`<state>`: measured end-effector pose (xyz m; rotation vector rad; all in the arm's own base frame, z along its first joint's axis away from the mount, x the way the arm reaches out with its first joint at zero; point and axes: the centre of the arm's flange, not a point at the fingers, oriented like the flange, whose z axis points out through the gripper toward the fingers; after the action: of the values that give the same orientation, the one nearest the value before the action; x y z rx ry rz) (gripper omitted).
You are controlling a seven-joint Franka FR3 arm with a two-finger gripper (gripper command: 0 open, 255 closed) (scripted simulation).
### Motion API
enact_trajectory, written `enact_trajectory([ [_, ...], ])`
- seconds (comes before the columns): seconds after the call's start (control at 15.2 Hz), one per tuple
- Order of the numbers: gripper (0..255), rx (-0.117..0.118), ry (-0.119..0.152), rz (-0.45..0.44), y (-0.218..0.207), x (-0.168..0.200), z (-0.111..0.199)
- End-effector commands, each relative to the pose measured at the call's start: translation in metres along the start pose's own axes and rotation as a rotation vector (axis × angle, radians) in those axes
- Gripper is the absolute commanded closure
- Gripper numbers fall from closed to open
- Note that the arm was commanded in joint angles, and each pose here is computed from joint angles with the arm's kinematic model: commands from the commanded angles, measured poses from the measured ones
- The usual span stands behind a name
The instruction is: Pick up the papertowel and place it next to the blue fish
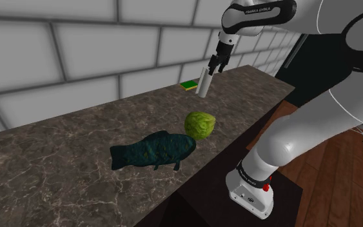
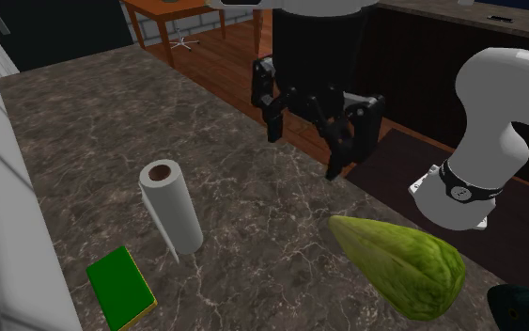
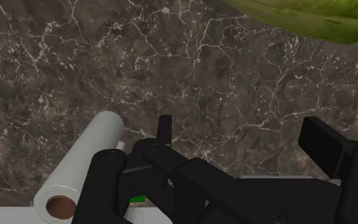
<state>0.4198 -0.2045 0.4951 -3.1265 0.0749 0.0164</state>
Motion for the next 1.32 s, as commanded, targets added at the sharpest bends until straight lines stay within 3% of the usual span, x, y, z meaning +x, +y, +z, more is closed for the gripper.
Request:
enact_trajectory([
  [0.0, 0, -0.005, 0.0, -0.005, 0.02, 0.012, 0.007],
  [0.86, 0, -0.03, 0.004, -0.03, 0.156, 0.104, 0.046],
  [1.25, 0, -0.031, 0.004, -0.031, 0.159, 0.107, 0.074],
])
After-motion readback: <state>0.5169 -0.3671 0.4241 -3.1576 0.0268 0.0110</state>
